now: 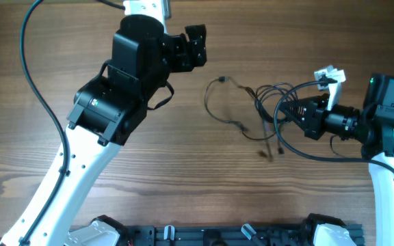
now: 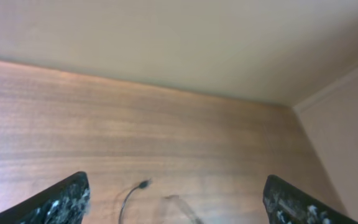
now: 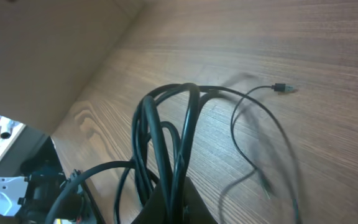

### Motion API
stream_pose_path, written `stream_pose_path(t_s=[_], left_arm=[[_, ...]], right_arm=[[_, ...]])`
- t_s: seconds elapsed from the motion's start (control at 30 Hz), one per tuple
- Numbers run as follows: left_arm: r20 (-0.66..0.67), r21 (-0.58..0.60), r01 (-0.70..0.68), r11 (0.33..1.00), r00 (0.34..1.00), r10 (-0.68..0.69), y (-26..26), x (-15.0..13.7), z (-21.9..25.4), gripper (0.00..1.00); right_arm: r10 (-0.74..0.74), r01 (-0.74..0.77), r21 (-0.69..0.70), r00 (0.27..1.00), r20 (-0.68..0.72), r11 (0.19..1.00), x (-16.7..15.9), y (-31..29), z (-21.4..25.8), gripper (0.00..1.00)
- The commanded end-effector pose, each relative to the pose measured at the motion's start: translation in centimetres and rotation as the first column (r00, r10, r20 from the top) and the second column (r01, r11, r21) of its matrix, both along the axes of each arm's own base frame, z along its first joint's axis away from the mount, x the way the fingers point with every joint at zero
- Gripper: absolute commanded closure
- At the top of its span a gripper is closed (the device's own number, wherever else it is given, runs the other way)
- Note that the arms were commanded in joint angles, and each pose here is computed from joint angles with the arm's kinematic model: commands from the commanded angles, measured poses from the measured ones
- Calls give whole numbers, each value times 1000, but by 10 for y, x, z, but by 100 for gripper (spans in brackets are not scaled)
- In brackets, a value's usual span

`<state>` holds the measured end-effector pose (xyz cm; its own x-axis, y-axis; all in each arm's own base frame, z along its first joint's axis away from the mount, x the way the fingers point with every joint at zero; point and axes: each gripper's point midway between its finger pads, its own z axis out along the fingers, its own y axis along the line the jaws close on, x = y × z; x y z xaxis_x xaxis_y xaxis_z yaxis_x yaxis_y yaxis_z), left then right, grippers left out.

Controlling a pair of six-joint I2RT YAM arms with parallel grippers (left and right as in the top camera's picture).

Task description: Untangle cables

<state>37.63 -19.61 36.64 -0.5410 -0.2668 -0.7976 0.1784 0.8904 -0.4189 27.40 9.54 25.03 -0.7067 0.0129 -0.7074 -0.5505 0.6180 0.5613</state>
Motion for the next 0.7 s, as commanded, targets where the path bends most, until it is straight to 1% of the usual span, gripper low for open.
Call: stream_pose_path(t_s=[0.0, 0.07, 0.1, 0.13, 0.23, 0.27, 0.3, 0.33, 0.4, 0.43, 0.53, 0.63, 0.67], left_arm=[[-18, -64, 150, 987, 988, -151, -21, -19, 9, 6], [-45, -113, 259, 959, 963, -266, -38, -33, 8, 4], [-55, -133, 299, 945, 950, -308, -44, -39, 7, 2], [-59, -147, 326, 934, 940, -337, -48, -43, 8, 0], [-64, -194, 413, 890, 900, -431, -61, -57, 11, 0], [-63, -204, 433, 878, 889, -453, -64, -60, 12, 7], [-50, -192, 468, 863, 873, -485, -67, -64, 13, 11], [-21, -156, 525, 837, 845, -534, -70, -69, 14, 13], [12, -120, 592, 797, 804, -595, -75, -76, 16, 13], [32, -93, 631, 770, 775, -631, -79, -81, 17, 11], [70, -13, 680, 733, 732, -678, -86, -88, 17, 7], [116, 106, 740, 664, 654, -747, -98, -100, 16, 2], [132, 154, 759, 633, 619, -774, -103, -105, 16, 0]], right_arm=[[-18, 19, 33, 1000, -17, 999, 3, 0, 4, 96], [-25, 25, 46, 1000, -9, 999, 6, 0, 8, 96], [-28, 28, 52, 1000, -7, 998, 8, 0, 9, 96], [-14, 14, 67, 1000, 10, 998, 7, 2, 13, 96], [45, -54, 125, 996, 78, 991, 5, 9, 29, 96], [66, -81, 143, 992, 107, 986, 4, 12, 35, 96], [83, -103, 158, 988, 131, 982, 3, 14, 41, 96], [105, -133, 177, 982, 159, 975, 1, 16, 47, 96], [140, -183, 203, 968, 206, 962, -2, 20, 57, 96], [169, -224, 223, 955, 242, 949, -6, 22, 65, 96], [199, -268, 243, 940, 277, 932, -10, 24, 73, 96], [237, -322, 282, 925, 296, 904, -19, 28, 81, 96], [249, -340, 293, 919, 306, 894, -22, 28, 84, 96]])
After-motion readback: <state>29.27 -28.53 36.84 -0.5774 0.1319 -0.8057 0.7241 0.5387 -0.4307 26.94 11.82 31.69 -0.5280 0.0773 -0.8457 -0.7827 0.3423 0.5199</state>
